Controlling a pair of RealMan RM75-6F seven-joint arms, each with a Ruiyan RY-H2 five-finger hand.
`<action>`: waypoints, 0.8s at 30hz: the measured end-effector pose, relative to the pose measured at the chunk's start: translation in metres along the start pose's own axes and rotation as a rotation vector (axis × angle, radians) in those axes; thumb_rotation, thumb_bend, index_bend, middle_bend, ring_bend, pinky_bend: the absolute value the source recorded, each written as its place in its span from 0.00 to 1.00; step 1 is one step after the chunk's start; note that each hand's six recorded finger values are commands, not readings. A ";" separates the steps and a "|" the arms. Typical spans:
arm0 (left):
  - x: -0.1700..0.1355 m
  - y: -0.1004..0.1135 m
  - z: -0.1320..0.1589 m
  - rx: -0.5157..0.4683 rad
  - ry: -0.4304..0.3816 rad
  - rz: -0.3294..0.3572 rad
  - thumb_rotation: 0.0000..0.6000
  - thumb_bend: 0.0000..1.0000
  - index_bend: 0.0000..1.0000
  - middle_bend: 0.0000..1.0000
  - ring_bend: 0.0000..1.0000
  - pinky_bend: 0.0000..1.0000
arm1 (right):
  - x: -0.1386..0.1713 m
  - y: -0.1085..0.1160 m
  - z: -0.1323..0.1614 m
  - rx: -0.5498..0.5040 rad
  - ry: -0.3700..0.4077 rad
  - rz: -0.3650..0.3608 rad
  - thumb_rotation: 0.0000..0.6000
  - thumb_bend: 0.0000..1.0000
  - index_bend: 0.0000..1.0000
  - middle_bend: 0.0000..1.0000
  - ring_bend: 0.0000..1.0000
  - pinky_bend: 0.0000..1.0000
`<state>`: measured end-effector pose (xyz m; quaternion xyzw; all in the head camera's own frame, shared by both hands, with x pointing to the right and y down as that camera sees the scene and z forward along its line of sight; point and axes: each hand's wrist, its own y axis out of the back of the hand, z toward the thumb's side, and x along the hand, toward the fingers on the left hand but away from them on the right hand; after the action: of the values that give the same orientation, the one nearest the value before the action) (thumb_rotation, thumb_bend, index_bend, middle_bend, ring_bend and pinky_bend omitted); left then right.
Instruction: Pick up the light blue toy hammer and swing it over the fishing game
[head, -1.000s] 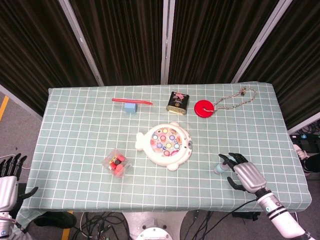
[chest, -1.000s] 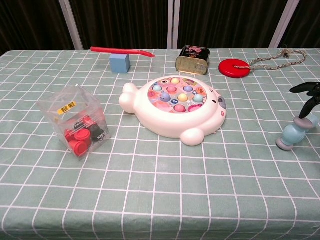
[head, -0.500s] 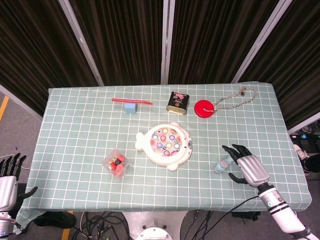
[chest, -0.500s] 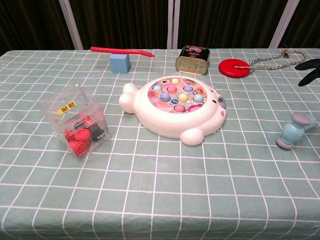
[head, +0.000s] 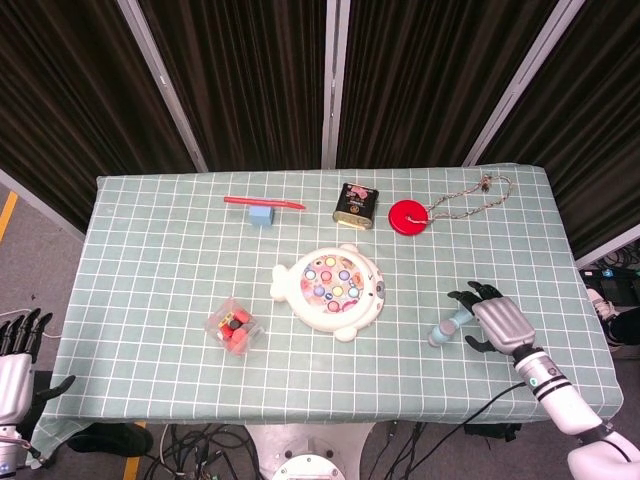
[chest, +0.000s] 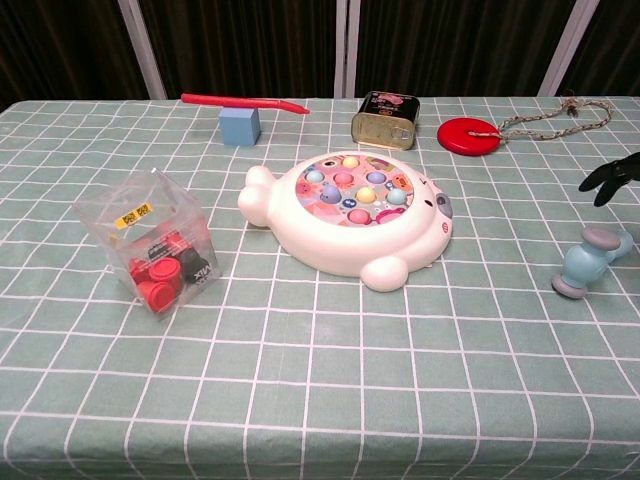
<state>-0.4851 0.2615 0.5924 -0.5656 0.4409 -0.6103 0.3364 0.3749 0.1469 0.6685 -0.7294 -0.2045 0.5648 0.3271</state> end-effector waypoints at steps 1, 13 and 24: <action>0.000 0.000 0.000 0.000 -0.001 0.000 1.00 0.04 0.10 0.03 0.01 0.00 | -0.003 -0.002 0.000 0.007 0.003 0.004 1.00 0.19 0.26 0.27 0.08 0.15; -0.002 0.000 -0.002 -0.005 0.009 -0.005 1.00 0.04 0.10 0.03 0.01 0.00 | -0.031 -0.020 0.017 0.083 0.071 -0.002 1.00 0.23 0.42 0.37 0.16 0.20; -0.002 -0.003 -0.003 -0.013 0.009 -0.012 1.00 0.04 0.10 0.03 0.01 0.00 | -0.030 -0.025 0.016 0.092 0.079 -0.015 1.00 0.26 0.47 0.42 0.21 0.23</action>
<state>-0.4880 0.2651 0.5944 -0.5676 0.4432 -0.6120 0.3268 0.3527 0.1483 0.7040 -0.7339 -0.1707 0.5421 0.3721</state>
